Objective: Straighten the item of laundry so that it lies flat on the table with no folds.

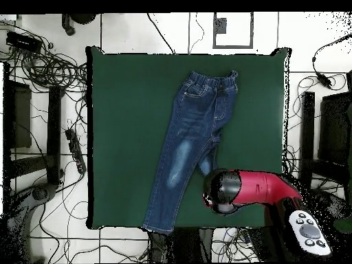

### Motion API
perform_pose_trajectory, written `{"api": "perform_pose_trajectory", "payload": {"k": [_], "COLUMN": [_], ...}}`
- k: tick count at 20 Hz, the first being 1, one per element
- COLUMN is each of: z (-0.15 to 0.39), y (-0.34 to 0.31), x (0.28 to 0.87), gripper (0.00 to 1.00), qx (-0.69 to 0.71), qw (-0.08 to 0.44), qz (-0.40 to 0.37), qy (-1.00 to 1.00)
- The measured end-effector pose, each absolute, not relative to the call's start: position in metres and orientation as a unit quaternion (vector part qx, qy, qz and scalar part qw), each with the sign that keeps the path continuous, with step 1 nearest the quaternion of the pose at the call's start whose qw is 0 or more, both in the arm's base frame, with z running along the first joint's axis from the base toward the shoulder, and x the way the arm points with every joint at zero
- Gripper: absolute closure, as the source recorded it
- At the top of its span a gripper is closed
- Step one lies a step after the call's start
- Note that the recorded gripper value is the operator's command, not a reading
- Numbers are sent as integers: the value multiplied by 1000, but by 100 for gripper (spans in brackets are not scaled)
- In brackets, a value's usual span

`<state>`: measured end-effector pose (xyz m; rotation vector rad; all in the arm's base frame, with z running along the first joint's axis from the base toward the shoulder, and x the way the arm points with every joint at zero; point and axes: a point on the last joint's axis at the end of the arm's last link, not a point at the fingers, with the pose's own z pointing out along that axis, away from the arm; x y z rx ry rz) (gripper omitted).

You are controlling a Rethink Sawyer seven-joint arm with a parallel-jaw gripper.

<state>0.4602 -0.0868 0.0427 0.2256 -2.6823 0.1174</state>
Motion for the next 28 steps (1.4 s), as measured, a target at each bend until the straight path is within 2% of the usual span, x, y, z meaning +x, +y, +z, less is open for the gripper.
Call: {"api": "perform_pose_trajectory", "payload": {"k": [9,14,24,28], "z": [22,16,8,2], "y": [-98,-104,-104,-106], "x": [477,482,480,476], "gripper": [0,0,0,0], "qx": [116,125,126,131], "qw": [147,121,133,157], "qz": [49,47,44,45], "qy": [-981,-984,-982,-978]}}
